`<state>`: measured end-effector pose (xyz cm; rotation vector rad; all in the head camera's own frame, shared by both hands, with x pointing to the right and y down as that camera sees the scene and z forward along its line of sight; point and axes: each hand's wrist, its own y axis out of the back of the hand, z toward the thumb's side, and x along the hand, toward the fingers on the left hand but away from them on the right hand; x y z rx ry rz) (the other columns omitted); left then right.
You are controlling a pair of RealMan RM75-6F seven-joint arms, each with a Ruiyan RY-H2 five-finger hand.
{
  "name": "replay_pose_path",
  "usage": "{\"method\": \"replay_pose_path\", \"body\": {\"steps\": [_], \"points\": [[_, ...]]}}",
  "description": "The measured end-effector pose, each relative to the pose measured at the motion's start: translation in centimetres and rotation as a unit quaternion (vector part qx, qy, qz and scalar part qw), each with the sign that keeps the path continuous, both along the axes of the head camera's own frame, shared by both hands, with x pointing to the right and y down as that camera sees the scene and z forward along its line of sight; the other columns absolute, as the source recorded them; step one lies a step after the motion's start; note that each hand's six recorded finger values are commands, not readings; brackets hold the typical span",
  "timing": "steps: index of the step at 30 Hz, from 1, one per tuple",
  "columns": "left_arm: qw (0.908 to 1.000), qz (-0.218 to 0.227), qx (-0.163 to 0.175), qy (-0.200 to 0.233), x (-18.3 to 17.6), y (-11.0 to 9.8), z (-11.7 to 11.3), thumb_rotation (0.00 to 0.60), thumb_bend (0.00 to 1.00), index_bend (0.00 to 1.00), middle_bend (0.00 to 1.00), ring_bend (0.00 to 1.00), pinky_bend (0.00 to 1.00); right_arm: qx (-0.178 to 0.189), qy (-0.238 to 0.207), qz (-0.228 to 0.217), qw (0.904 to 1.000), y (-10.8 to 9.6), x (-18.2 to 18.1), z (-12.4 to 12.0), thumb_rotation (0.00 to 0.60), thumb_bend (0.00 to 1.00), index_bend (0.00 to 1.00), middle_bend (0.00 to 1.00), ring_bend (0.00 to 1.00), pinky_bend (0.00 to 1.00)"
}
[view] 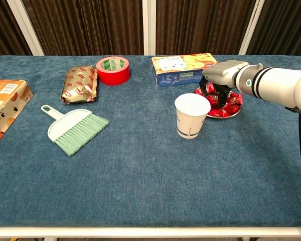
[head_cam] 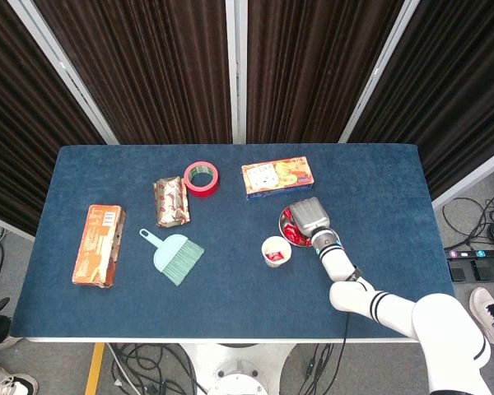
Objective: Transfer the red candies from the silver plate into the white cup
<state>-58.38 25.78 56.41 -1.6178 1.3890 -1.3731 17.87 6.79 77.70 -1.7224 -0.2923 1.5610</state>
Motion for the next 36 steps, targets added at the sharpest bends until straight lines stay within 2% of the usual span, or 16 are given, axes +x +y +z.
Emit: {"method": "replay_pose_path", "body": {"steps": [6,12,15,21,31,36], "points": [[1.0000,0.001,0.001,0.000,0.0,-0.1,-0.1,0.599,0.11,0.15,0.16,0.06,0.19,0.003,-0.002,0.005,1.0000,-0.1,0.1,0.0,0.600,0.28,0.59,1.00,1.00,1.00],[1.0000,0.001,0.001,0.004,0.2,-0.1,0.0,0.600,0.11,0.15,0.16,0.06,0.19,0.011,-0.008,0.009,0.9999,-0.4,0.1,-0.6,0.600,0.29,0.61,1.00,1.00,1.00],[1.0000,0.000,0.002,0.003,0.1,-0.1,-0.1,0.599,0.11,0.15,0.16,0.06,0.19,0.025,-0.011,0.003,0.9996,-0.7,-0.1,-1.4,0.600,0.29,0.61,1.00,1.00,1.00],[1.0000,0.004,0.004,0.001,0.3,-0.2,-0.3,0.600,0.11,0.15,0.16,0.06,0.19,0.077,-0.028,-0.024,0.9964,-1.1,-1.2,-4.6,0.600,0.29,0.61,1.00,1.00,1.00],[0.9999,0.011,0.007,0.001,0.9,-0.3,-0.4,0.600,0.11,0.15,0.16,0.06,0.19,0.075,-0.110,-0.077,0.9881,3.3,-4.5,-11.1,0.600,0.29,0.61,1.00,1.00,1.00],[0.9999,0.008,0.010,-0.003,0.7,-0.2,-0.8,0.600,0.11,0.15,0.16,0.06,0.19,0.076,-0.108,-0.086,0.9875,4.1,-4.5,-11.1,0.600,0.29,0.61,1.00,1.00,1.00]]}}
